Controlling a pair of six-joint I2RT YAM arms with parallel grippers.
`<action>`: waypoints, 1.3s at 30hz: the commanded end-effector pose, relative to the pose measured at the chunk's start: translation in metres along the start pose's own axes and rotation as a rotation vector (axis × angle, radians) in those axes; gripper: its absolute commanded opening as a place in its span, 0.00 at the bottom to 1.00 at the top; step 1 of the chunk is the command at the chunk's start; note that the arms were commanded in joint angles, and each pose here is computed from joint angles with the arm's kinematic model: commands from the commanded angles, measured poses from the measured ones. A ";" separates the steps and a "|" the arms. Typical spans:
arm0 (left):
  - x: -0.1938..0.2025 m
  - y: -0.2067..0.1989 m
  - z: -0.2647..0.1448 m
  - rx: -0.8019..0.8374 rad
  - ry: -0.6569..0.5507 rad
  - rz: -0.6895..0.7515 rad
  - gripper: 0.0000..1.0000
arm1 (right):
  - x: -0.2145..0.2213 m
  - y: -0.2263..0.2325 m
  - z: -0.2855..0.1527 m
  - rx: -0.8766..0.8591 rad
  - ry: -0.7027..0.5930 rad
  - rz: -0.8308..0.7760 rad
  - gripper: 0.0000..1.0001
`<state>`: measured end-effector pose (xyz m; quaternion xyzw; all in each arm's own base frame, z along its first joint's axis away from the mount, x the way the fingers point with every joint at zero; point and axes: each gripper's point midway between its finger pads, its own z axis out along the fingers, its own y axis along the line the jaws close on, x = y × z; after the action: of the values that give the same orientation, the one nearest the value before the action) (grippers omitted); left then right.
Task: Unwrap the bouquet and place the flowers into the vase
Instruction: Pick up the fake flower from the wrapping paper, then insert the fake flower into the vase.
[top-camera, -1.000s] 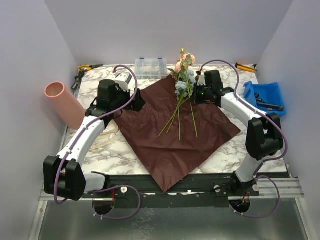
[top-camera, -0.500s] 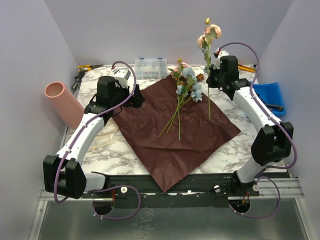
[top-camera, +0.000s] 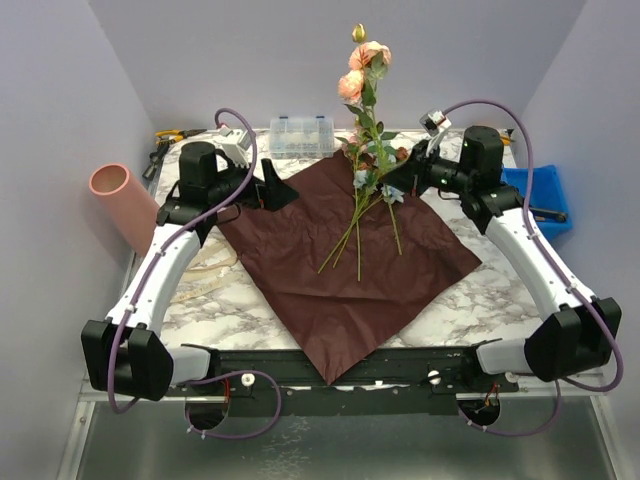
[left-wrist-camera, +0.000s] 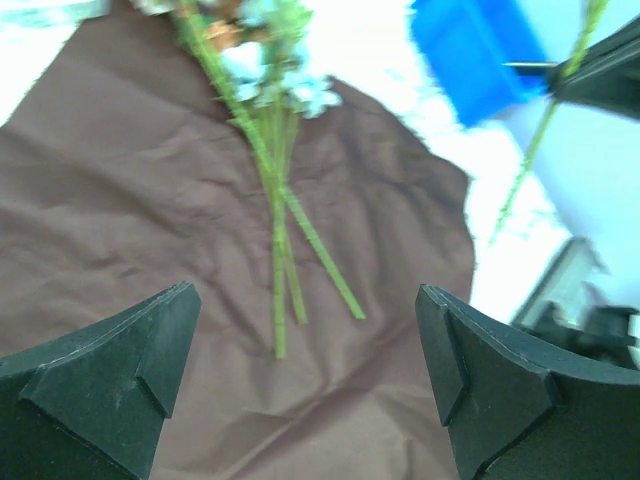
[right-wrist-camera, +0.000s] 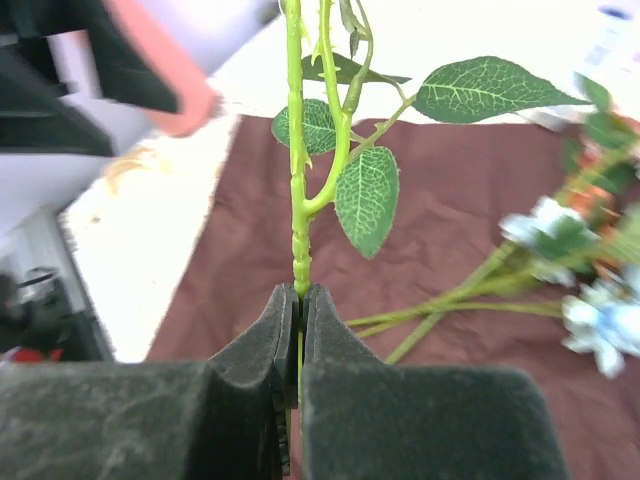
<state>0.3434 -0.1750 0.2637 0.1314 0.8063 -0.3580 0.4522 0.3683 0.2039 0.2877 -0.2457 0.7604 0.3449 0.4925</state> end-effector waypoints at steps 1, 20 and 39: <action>-0.034 -0.078 -0.025 0.351 -0.024 -0.065 0.96 | -0.005 0.071 -0.008 -0.360 -0.040 0.065 0.01; -0.088 -0.114 0.017 0.571 -0.264 -0.178 0.64 | 0.024 0.085 0.034 -0.431 0.020 0.239 0.01; -0.095 -0.102 0.049 0.519 -0.303 -0.205 0.56 | 0.049 0.108 0.044 -0.519 0.086 0.234 0.01</action>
<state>0.3686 -0.2676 0.3499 0.0926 0.6460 -0.6111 0.4480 0.3047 0.2982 0.2673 -0.2725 0.6992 0.5621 0.3477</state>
